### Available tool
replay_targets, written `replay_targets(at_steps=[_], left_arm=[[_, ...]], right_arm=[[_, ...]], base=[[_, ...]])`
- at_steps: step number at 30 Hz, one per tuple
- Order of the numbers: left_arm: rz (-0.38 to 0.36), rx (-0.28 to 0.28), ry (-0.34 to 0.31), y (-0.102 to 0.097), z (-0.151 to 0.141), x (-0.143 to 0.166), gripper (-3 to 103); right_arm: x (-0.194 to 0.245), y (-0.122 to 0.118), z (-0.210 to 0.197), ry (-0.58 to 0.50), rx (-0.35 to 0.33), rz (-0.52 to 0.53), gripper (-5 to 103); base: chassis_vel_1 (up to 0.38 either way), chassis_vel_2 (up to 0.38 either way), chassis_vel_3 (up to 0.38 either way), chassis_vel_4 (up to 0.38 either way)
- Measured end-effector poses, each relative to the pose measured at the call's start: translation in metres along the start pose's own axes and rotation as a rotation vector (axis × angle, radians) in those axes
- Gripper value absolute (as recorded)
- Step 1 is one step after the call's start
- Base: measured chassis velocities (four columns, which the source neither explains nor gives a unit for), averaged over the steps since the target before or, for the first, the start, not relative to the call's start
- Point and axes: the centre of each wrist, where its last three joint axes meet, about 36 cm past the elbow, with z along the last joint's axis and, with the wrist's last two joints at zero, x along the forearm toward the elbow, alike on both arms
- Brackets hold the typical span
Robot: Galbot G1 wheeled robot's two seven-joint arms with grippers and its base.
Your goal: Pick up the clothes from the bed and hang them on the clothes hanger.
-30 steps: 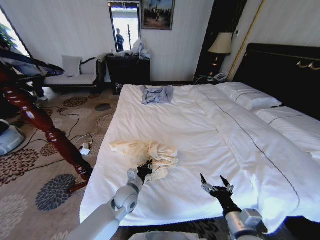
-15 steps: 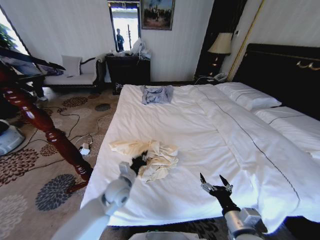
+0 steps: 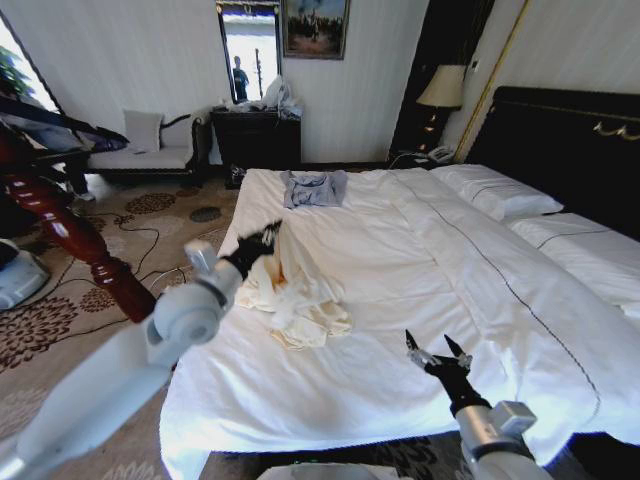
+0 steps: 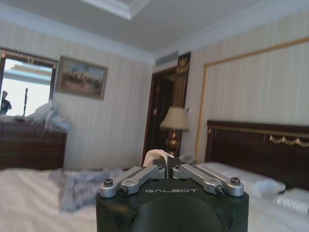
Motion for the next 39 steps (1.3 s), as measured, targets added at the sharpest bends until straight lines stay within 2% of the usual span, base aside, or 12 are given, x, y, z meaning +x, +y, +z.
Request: replay_targets(at_steps=[8,12,14,19,20,22,24,25,27,29,36,39], left_arm=[[0.094,0.012,-0.096,-0.007,-0.063,-0.030,2],[0.183,0.019,-0.173,-0.029,-0.115,-0.054,2],[0.195,0.019,-0.189,-0.032,-0.125,-0.057,2],[0.161,0.028,-0.213,-0.016,-0.146,-0.048,2],[0.137,0.034,-0.208,-0.006,-0.146,-0.034,2],[0.099,0.016,-0.175,0.009,-0.132,0.002,2],[0.092,0.002,-0.173,0.011,-0.130,0.011,2],[0.065,-0.040,-0.156,0.017,-0.122,0.030,2],[0.017,-0.090,-0.056,0.025,-0.088,0.048,2],[-0.018,-0.095,0.060,0.032,-0.048,0.055,2],[-0.068,-0.099,0.151,0.037,0.009,0.066,2],[-0.134,-0.122,0.186,0.052,0.038,0.069,2]], right_arm=[[-0.007,-0.004,-0.043,-0.064,-0.114,-0.019,100],[-0.013,-0.013,-0.067,-0.102,-0.170,-0.024,100],[-0.014,-0.015,-0.070,-0.103,-0.183,-0.024,100],[-0.013,-0.016,-0.070,-0.088,-0.200,-0.024,100],[-0.012,-0.014,-0.067,-0.076,-0.198,-0.029,100],[-0.012,-0.010,-0.062,-0.061,-0.185,-0.041,100],[-0.013,-0.009,-0.061,-0.059,-0.181,-0.045,100],[-0.013,-0.007,-0.060,-0.057,-0.175,-0.050,100],[-0.013,-0.007,-0.056,-0.046,-0.163,-0.053,100],[-0.009,-0.010,-0.054,-0.033,-0.146,-0.048,100],[-0.011,-0.009,-0.046,0.034,-0.106,-0.076,100],[-0.015,-0.014,-0.037,0.142,-0.066,-0.131,100]], base=[[0.000,0.000,0.000,0.000],[0.000,0.000,0.000,0.000],[0.000,0.000,0.000,0.000],[0.000,0.000,0.000,0.000],[0.000,0.000,0.000,0.000],[0.000,0.000,0.000,0.000],[0.000,0.000,0.000,0.000],[0.000,0.000,0.000,0.000],[0.000,0.000,0.000,0.000],[0.000,0.000,0.000,0.000],[0.000,0.000,0.000,0.000],[0.000,0.000,0.000,0.000]])
